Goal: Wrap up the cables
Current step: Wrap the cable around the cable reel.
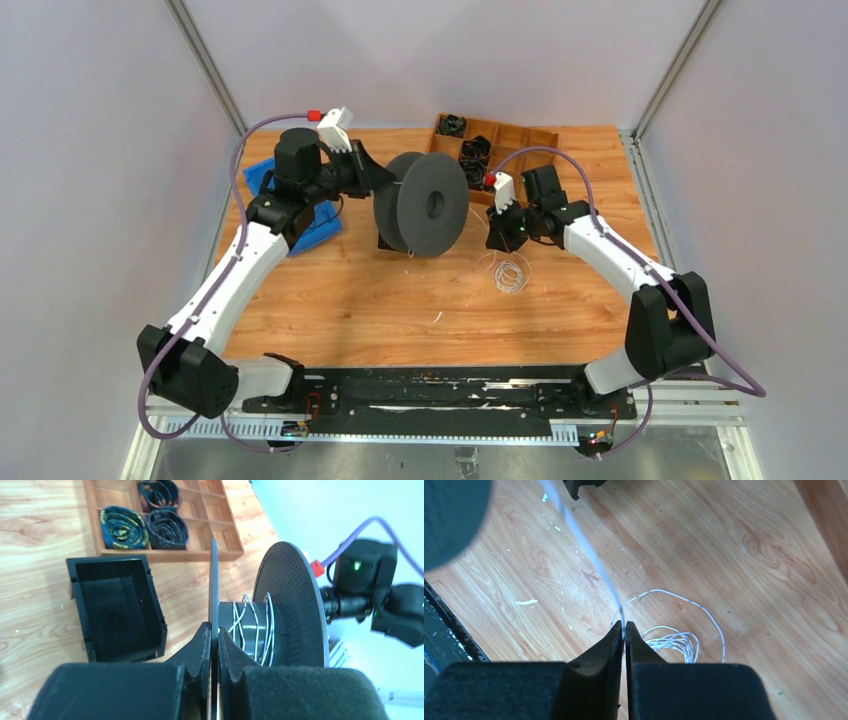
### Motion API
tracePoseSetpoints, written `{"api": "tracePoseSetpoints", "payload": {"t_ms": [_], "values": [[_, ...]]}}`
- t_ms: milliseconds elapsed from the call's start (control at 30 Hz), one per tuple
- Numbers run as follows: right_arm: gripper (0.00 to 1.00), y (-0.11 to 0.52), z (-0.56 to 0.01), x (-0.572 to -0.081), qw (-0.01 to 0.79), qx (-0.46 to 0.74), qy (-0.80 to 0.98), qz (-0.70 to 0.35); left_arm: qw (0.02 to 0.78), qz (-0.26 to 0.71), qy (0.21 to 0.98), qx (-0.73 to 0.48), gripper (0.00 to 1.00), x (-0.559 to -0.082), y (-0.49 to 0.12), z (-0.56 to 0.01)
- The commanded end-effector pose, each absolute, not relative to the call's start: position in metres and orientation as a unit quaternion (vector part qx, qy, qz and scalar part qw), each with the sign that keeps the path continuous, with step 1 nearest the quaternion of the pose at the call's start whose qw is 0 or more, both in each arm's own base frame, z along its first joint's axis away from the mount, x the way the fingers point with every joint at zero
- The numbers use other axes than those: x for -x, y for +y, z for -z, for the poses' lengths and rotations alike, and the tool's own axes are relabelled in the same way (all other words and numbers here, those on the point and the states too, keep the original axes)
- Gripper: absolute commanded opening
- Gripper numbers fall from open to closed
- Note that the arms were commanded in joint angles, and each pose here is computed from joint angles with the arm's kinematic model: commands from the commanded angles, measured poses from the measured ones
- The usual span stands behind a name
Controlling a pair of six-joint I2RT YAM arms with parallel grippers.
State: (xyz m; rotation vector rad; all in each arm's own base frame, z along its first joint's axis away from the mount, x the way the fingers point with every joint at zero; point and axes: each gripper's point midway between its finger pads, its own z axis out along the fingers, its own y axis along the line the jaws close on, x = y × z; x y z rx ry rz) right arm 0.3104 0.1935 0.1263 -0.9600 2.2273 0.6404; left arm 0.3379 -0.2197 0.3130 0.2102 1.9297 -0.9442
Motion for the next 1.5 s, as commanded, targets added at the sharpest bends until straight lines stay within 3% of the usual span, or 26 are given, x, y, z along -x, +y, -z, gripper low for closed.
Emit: {"api": "tracePoseSetpoints", "payload": {"t_ms": [0, 467, 1467], "values": [[0.06, 0.196, -0.117, -0.31, 0.297, 0.318, 0.859, -0.27, 0.515, 0.41, 0.752, -0.022, 0.0, -0.358, -0.207, -0.363], [0.05, 0.238, -0.121, -0.315, 0.327, 0.299, 0.828, -0.344, 0.502, 0.422, 0.752, 0.068, 0.0, -0.371, -0.182, -0.37], [0.04, 0.368, -0.175, -0.231, 0.308, 0.459, 0.736, -0.39, 0.484, 0.368, 0.76, 0.23, 0.0, -0.395, -0.126, -0.324]]}}
